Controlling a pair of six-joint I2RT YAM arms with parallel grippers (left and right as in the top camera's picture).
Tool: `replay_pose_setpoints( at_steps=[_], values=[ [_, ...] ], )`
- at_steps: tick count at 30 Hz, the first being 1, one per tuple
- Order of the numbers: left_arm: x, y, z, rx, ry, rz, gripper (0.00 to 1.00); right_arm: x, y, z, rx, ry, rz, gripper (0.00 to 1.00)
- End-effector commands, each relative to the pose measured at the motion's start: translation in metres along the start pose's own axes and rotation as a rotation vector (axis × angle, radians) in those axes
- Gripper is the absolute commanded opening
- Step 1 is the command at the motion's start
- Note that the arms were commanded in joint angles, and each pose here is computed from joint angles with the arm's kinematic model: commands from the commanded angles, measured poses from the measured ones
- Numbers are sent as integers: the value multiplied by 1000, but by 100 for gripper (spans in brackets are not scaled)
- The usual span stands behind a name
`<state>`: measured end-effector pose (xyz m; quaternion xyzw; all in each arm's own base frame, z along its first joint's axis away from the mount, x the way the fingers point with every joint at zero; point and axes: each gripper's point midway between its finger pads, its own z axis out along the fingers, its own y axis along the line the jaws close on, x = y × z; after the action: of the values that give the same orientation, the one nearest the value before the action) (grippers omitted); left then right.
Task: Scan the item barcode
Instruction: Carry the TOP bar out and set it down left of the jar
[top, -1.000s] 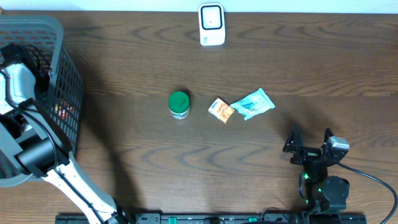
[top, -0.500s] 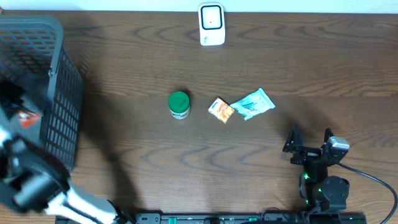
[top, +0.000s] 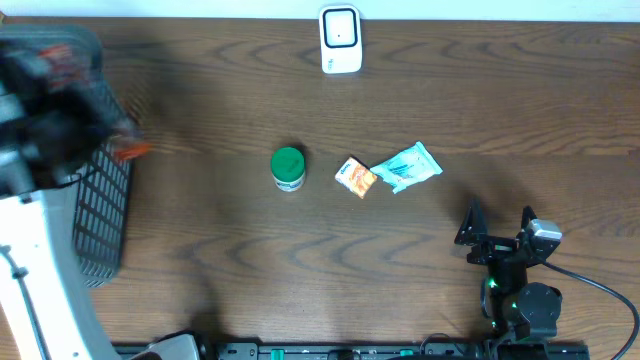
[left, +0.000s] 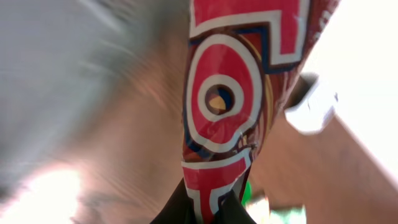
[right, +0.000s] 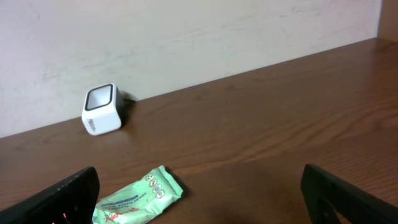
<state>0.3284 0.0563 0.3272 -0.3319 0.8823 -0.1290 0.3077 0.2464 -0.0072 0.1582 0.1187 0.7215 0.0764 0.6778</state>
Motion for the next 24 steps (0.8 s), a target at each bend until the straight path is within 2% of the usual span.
replay_pose_setpoints(
  at_steps=[1, 4, 7, 16, 19, 24],
  values=[
    [25, -11, 26, -129, 18, 91, 8, 1, 2, 0, -7, 1, -8, 99],
    [42, -16, 48, -228, 4, 142, 7, 1, 2, 0, -7, 1, -8, 99],
    [71, -27, 75, -233, 70, 184, 7, 1, 2, 0, -7, 1, -8, 99],
    [141, -23, 166, -261, 194, 185, 7, 1, 2, 0, -7, 1, -8, 99],
    [166, -12, 190, -313, 245, 158, 8, 1, 2, 0, -7, 1, -8, 99],
    [187, -10, 218, -349, 292, 169, 8, 1, 2, 0, -7, 1, -8, 99]
  ],
)
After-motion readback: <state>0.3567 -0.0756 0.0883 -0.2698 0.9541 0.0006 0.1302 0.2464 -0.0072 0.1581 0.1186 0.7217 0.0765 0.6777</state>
